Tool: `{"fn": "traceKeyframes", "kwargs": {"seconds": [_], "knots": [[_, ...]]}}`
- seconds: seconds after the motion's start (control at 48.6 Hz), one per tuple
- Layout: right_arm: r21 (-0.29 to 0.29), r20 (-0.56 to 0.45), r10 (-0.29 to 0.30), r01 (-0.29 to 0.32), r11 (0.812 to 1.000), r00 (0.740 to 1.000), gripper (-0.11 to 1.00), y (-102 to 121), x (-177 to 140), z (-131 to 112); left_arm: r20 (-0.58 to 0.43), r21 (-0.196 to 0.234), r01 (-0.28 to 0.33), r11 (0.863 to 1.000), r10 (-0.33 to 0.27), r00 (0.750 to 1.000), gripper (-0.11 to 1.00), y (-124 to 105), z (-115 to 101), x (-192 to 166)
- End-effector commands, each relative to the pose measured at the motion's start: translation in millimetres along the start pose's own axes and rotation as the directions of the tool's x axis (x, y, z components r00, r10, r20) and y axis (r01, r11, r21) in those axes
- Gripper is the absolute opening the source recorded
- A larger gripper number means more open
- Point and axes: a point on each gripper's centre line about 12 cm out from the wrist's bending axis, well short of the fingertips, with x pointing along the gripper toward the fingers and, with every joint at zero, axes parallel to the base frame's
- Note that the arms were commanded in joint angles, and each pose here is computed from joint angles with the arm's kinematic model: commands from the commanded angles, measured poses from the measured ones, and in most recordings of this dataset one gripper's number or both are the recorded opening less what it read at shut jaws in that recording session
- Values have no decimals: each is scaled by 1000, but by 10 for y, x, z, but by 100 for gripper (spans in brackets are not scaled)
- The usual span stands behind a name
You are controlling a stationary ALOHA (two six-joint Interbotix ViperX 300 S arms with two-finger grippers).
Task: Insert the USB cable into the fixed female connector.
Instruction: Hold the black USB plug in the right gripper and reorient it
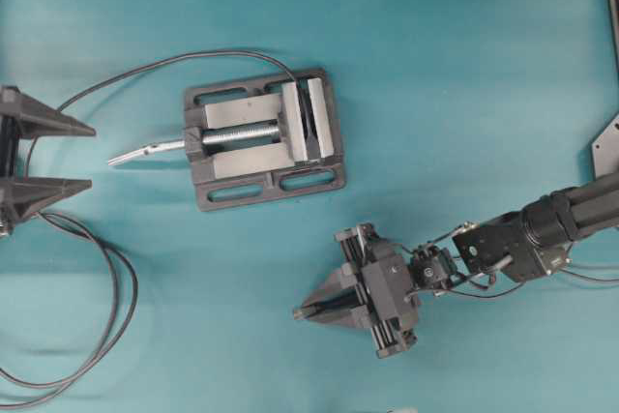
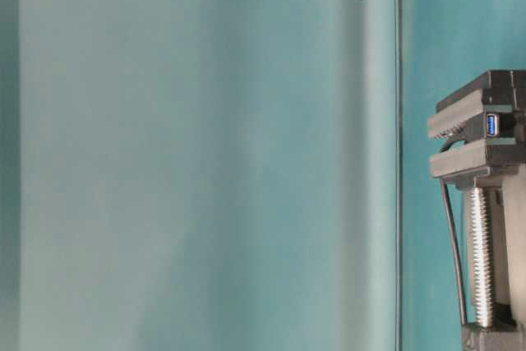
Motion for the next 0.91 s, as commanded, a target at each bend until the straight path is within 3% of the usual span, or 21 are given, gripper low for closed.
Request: {"fn": "traceKeyframes", "kwargs": {"seconds": [0.0,0.432,0.885], "knots": [[-5,9,3,-3,1000,1000,21,22,2,63,-26,8,-9,1000,9,1000,100,19,-62,-7],[17,31,-12,11,1000,999,21,4,-12,158,-40,8,-11,1000,11,999,100,22,-86,-12],[155,63,-137,126,980,989,21,-116,-276,286,-38,7,-11,1000,11,999,100,22,-84,-13]]}}
